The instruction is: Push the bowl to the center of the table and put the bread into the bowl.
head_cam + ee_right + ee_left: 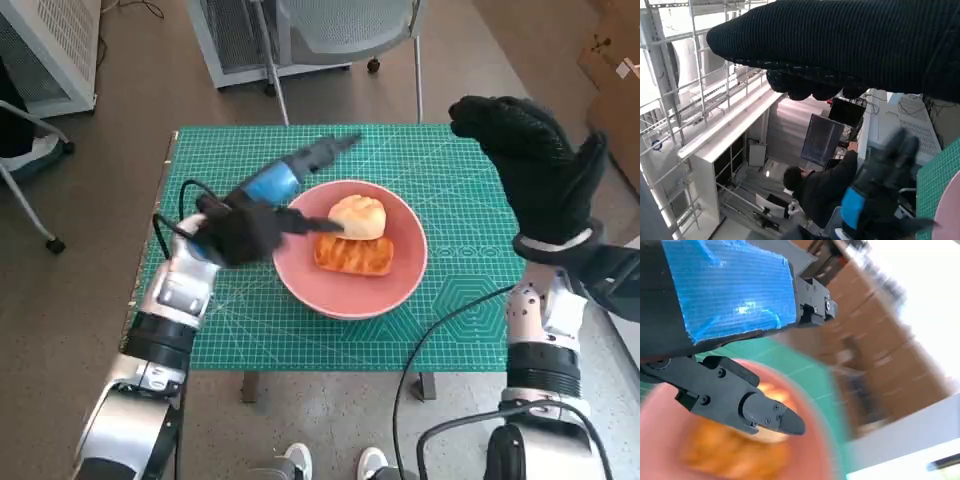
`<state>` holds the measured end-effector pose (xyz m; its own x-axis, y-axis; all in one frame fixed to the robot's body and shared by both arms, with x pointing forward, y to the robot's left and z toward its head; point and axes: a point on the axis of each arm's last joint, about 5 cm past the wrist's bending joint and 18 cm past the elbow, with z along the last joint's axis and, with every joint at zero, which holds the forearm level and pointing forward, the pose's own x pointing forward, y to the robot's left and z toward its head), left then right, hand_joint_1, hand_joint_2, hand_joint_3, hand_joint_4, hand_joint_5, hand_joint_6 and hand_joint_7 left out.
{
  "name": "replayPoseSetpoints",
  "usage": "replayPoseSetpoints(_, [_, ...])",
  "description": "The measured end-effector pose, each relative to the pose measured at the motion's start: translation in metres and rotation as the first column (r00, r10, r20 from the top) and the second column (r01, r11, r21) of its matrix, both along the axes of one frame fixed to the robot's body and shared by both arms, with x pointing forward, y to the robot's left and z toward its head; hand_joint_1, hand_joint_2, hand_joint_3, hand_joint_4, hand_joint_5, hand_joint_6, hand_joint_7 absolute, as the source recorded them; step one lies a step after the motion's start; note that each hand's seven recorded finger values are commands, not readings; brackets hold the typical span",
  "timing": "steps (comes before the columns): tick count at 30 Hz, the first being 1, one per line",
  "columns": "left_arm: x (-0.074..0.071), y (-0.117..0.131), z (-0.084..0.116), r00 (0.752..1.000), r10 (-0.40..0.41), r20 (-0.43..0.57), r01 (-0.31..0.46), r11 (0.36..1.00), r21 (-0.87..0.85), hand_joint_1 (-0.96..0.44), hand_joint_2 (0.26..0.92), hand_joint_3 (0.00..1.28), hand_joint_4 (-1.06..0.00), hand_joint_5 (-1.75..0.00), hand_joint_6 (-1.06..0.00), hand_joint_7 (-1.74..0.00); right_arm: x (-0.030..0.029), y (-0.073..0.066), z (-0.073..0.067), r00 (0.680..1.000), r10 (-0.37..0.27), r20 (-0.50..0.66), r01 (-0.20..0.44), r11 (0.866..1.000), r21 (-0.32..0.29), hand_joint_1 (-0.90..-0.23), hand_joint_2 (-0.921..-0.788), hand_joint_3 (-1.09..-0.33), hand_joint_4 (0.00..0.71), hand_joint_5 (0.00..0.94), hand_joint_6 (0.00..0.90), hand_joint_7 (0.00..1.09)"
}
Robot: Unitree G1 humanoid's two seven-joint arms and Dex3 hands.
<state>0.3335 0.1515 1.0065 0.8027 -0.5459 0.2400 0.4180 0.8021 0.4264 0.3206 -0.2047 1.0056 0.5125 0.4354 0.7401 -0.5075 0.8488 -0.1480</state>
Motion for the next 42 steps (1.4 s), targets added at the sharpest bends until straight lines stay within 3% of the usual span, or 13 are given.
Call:
replayPoseSetpoints(6, [-0.004, 0.003, 0.006, 0.998, -0.051, 0.041, 0.061, 0.947, -0.316, -0.56, 0.921, 0.28, 0.0, 0.0, -0.07, 0.0, -0.0003, 0.002, 0.004, 1.0, -0.017, 0.011, 0.017, 1.0, 0.0, -0.649, -0.921, -0.649, 0.273, 0.002, 0.367, 0.01])
replayPoseSetpoints(12, [-0.011, 0.005, 0.012, 0.993, -0.077, 0.085, 0.109, 0.87, -0.48, -0.54, 0.921, 0.31, 0.0, 0.0, -0.05, 0.0, 0.0007, 0.004, 0.008, 0.999, -0.038, 0.02, 0.038, 0.999, -0.01, -0.642, -0.921, -0.649, 0.276, 0.002, 0.371, 0.01])
replayPoseSetpoints(25, [-0.023, 0.011, 0.016, 0.988, -0.055, 0.146, 0.119, 0.868, -0.482, -0.51, 0.921, 0.33, 0.0, 0.0, -0.06, -0.02, 0.0061, 0.007, 0.012, 0.997, -0.075, 0.012, 0.075, 0.997, -0.032, -0.636, -0.921, -0.659, 0.272, 0.0, 0.375, 0.01])
replayPoseSetpoints(42, [-0.033, 0.008, 0.007, 0.984, -0.015, 0.175, 0.098, 0.876, -0.473, -0.48, 0.903, 0.29, 0.0, 0.0, -0.08, -0.05, 0.0071, 0.007, 0.013, 0.996, -0.085, -0.016, 0.084, 0.996, -0.03, -0.629, -0.921, -0.655, 0.275, 0.002, 0.372, 0.0])
